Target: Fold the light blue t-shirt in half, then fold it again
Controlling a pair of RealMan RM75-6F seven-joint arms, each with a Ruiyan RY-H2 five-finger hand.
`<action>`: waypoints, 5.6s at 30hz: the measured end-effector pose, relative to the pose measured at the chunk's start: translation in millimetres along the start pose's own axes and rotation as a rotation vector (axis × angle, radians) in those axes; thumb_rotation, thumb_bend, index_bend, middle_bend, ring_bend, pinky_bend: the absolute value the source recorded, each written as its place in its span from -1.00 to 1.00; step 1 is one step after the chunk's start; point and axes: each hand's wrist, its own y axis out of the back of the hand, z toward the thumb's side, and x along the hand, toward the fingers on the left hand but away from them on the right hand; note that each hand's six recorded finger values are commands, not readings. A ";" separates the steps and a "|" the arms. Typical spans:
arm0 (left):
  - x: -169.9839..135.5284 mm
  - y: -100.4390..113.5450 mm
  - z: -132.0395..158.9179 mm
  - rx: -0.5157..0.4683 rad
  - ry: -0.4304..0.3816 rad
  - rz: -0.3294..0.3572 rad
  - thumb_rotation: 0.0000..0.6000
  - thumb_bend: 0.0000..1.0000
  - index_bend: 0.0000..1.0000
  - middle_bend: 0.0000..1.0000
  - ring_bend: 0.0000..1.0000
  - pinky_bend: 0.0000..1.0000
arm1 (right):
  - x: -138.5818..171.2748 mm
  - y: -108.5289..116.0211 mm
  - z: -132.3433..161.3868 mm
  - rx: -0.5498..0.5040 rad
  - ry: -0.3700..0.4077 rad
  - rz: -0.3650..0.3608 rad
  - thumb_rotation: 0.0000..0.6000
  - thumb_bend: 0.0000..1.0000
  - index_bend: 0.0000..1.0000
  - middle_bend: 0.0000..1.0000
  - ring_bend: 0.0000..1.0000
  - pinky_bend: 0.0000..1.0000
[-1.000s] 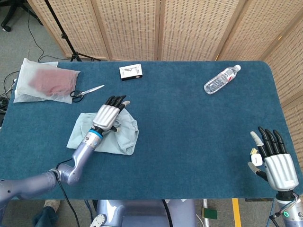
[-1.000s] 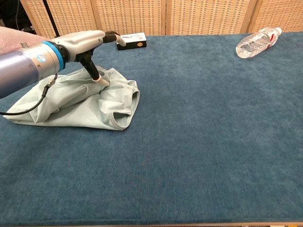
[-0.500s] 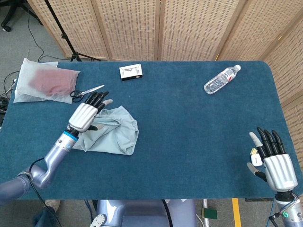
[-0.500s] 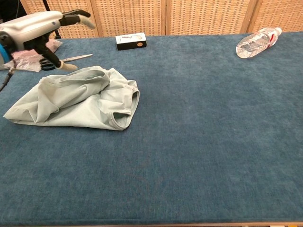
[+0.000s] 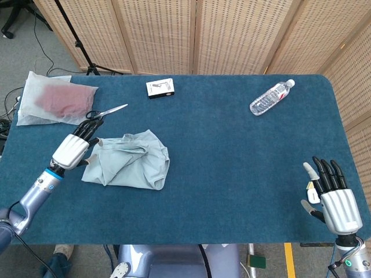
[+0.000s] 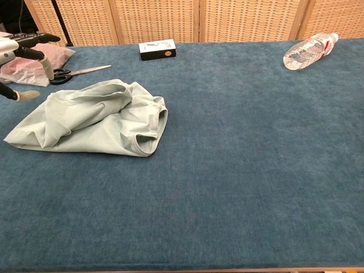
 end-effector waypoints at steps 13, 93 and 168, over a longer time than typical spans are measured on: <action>-1.4 -19.5 6.2 0.049 -0.023 -0.014 1.00 -0.38 -0.07 -1.00 -1.00 -1.00 | 0.2 -1.2 0.1 0.001 -0.001 0.003 1.00 -1.00 -1.00 -1.00 -1.00 -1.00; 0.0 -6.5 60.4 0.396 -0.301 0.131 1.00 0.16 0.37 -1.00 -1.00 -1.00 | 2.0 -2.6 3.1 -0.010 0.000 0.014 1.00 -1.00 -1.00 -1.00 -1.00 -1.00; 0.7 23.3 136.8 0.098 -0.494 0.385 1.00 -1.00 -1.00 -1.00 -1.00 -1.00 | 7.1 -9.6 9.6 0.008 0.014 0.049 1.00 -1.00 -1.00 -1.00 -1.00 -1.00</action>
